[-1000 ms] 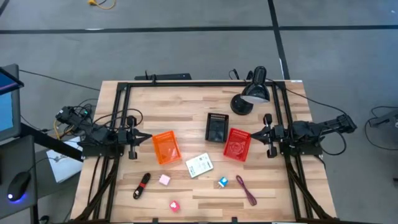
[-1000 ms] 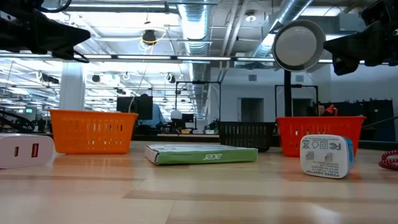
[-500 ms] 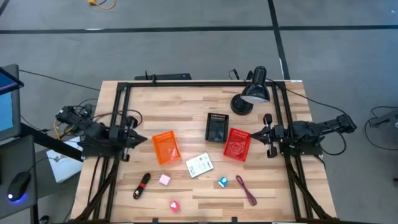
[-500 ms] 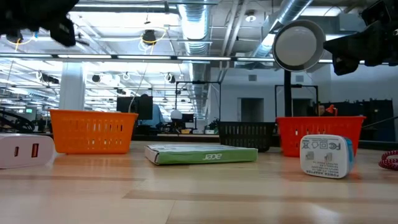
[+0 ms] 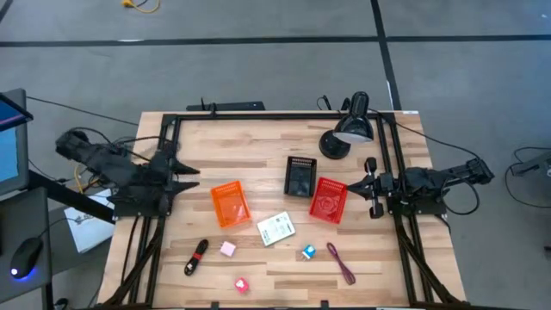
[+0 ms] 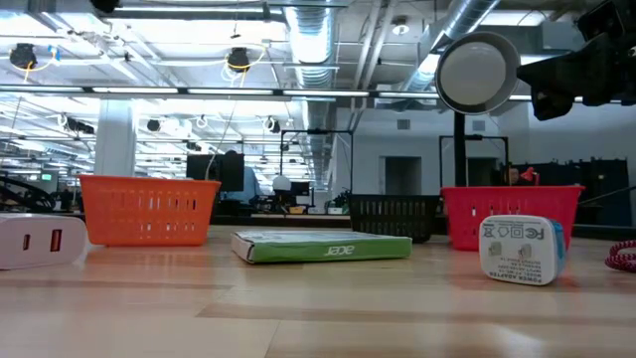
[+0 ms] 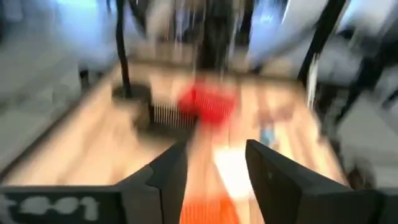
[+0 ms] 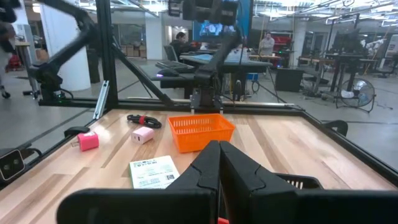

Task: Pick and place items into bin
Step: Put the black charger cable into the orange bin, then put the pink charger cable into the orange bin

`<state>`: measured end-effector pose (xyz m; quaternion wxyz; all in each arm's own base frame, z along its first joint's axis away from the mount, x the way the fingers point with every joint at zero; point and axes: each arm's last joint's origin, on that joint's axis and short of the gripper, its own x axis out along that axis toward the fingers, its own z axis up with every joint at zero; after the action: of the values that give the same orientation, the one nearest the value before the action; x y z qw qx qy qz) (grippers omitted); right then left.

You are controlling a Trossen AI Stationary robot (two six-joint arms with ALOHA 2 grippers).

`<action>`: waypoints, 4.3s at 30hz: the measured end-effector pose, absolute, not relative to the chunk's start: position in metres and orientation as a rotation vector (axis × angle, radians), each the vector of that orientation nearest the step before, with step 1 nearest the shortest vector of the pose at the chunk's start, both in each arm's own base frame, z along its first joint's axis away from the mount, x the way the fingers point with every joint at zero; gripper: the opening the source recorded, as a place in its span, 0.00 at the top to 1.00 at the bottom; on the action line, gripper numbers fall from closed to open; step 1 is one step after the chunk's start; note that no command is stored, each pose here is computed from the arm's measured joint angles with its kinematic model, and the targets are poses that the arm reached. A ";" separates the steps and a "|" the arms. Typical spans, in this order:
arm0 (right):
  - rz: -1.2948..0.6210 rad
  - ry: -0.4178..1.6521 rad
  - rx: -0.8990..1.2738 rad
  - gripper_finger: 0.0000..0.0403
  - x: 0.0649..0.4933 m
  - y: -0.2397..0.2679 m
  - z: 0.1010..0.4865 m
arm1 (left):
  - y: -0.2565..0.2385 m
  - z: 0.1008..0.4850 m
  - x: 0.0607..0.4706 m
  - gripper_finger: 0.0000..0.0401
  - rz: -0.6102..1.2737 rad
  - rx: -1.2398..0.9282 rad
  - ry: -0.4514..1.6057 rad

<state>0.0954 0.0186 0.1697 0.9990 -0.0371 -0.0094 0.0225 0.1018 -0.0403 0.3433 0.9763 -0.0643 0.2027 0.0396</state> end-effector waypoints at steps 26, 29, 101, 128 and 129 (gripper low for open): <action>0.036 -0.097 -0.101 1.00 0.095 0.018 0.177 | -0.191 0.218 0.168 0.61 0.435 -0.510 1.402; 0.039 -0.127 -0.056 1.00 0.095 0.018 0.180 | -0.196 0.208 0.170 0.56 0.485 -0.511 1.412; 0.046 -0.041 0.063 1.00 0.095 0.019 0.172 | -0.079 0.202 0.254 0.79 0.819 -0.737 0.855; -0.086 -0.110 0.191 1.00 0.096 0.015 0.179 | -0.073 0.208 0.260 0.56 0.805 -0.601 0.934; -0.082 -0.103 0.204 1.00 0.097 0.015 0.178 | -0.074 0.216 0.263 0.57 0.789 -0.577 0.932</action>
<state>0.0966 0.0147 0.1780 0.9926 0.1018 -0.0514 -0.0411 0.2627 -0.0738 0.2157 0.7807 -0.2669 0.4312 0.3651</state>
